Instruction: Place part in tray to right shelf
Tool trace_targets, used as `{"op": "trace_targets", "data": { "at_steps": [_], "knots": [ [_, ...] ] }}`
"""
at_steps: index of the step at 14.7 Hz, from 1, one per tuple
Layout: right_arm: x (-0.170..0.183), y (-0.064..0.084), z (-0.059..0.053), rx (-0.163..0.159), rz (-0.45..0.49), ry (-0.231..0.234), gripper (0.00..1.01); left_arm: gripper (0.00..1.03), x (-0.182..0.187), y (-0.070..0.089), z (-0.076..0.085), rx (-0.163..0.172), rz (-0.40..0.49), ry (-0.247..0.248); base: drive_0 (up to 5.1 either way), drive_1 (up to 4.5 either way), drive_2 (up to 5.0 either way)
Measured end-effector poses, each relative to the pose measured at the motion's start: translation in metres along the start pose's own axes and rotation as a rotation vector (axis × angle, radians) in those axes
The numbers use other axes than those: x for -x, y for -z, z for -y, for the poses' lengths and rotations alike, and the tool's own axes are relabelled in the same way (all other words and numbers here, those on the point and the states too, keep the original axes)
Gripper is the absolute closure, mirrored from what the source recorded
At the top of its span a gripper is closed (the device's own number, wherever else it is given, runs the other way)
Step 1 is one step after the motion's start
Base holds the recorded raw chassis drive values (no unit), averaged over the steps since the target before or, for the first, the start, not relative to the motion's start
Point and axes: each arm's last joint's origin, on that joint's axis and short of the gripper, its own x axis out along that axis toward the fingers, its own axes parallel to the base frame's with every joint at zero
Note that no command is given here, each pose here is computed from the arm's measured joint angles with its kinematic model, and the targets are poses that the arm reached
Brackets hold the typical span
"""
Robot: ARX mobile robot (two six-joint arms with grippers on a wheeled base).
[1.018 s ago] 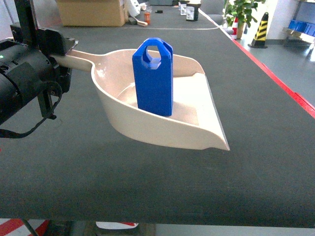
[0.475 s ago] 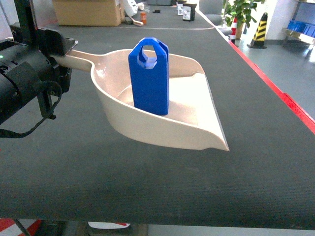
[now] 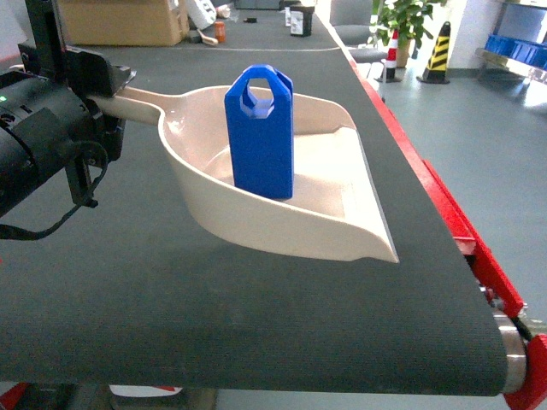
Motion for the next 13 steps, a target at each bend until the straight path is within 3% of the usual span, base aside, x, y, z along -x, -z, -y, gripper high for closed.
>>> {"op": "trace_targets", "data": {
  "at_steps": [12,13],
  "knots": [
    [0.0000,0.0000,0.0000,0.000,0.000,0.000,0.03,0.91,0.0000,0.0002,0.0002,-0.001,0.000,0.002,0.0,0.00,0.0],
    [0.0000,0.0000,0.0000,0.000,0.000,0.000,0.03,0.91,0.0000,0.0003,-0.0001,-0.002,-0.001,-0.002,5.0,-2.38,-2.4]
  ]
}}
